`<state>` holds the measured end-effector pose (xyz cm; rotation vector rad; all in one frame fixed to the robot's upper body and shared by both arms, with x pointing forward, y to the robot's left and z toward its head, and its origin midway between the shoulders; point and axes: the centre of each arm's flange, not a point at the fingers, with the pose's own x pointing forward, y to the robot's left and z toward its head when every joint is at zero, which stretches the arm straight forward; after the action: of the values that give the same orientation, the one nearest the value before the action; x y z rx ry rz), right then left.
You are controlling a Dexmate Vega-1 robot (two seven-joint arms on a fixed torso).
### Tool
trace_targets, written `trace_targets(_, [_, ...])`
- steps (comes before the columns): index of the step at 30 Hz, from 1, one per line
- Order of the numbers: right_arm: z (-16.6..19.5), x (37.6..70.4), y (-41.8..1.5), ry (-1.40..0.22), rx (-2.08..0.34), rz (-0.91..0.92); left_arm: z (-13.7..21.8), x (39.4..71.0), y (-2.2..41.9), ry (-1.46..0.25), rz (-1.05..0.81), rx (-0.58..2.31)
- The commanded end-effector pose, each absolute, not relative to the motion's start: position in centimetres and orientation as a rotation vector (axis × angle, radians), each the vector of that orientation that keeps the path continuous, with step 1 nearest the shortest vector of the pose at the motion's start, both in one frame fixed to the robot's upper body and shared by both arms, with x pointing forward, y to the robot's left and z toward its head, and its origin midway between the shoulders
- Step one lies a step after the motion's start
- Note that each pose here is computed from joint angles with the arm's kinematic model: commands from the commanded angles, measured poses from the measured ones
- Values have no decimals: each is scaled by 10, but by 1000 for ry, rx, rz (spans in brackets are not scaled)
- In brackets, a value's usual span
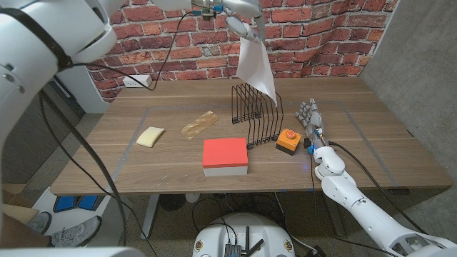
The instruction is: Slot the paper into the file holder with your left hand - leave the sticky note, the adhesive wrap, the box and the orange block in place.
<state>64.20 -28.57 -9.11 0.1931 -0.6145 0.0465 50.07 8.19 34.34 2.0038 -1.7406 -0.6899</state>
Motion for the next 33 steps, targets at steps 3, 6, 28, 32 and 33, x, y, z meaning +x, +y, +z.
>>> trace_targets(3, [-92,638,-289,-613,196,35,341,501,81,-1740,-704,1990])
trace_targets(6, [-92,637,-290,-613,196,33,341,501,82,-1738,-703,1983])
trace_targets(28, [-92,633,-291,-606,186,34,341,512,94,-1709,-661,1882])
trace_targets(32, [-93,632,-291,-603,185,32,341,514,96,-1698,-654,1871])
trace_targets(33, [-93,631,-291,-601,185,32,341,515,97,-1695,-650,1867])
